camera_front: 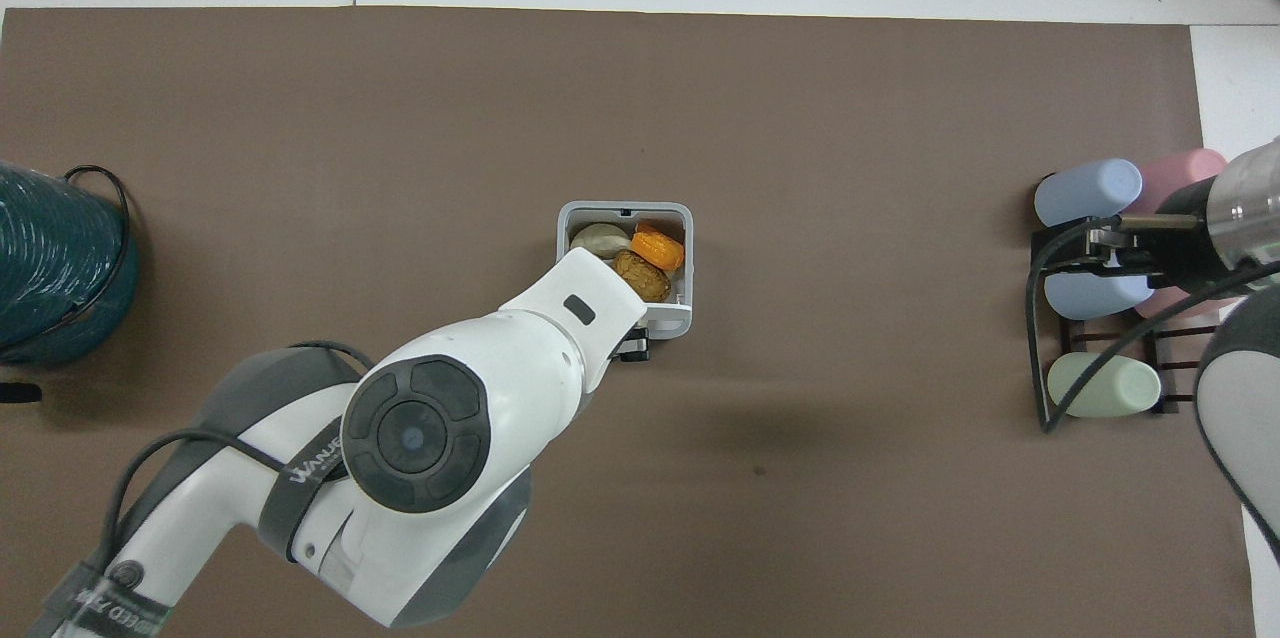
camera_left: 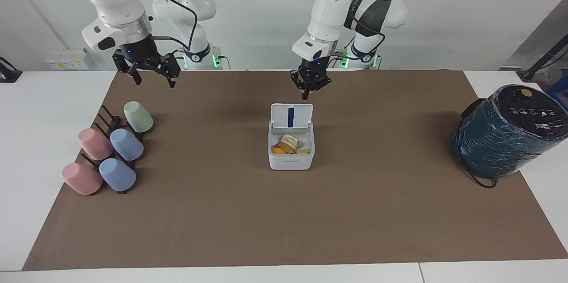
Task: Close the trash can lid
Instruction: 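Reach the left gripper toward the raised lid of the white trash can, then push the lid down with the left gripper to close the trash can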
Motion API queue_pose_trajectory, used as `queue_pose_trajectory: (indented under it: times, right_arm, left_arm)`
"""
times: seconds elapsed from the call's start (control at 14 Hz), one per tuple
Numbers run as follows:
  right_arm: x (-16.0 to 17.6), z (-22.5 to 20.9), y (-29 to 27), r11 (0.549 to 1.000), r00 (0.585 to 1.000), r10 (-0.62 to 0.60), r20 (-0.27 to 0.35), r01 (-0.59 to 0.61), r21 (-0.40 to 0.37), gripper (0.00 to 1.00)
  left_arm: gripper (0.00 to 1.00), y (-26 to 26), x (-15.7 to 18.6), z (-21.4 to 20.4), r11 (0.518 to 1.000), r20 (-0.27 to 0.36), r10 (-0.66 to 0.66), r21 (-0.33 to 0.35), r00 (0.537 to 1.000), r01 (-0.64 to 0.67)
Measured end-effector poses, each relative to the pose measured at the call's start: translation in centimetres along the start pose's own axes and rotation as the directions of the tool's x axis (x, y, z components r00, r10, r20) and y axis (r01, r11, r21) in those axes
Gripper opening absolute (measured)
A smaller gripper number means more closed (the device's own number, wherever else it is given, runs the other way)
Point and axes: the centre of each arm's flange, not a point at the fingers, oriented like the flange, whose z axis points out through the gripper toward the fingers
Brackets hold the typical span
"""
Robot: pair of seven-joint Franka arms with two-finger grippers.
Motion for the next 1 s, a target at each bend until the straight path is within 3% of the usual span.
queue_pose_trajectory:
  times: [0.5,1.0]
  right_arm:
    - [0.0,0.0,0.0,1.000,1.000,0.000,0.000,0.000,0.000,1.00]
    - [0.0,0.0,0.0,1.000,1.000,0.000,0.000,0.000,0.000,1.00]
  left_arm:
    - [0.04,-0.2,3.0,3.4,0.986,-0.115,-0.123,-0.127,0.986,0.108]
    - [0.04,-1.2,5.3,6.3,0.977,-0.140,-0.171,-0.148,0.975,0.150]
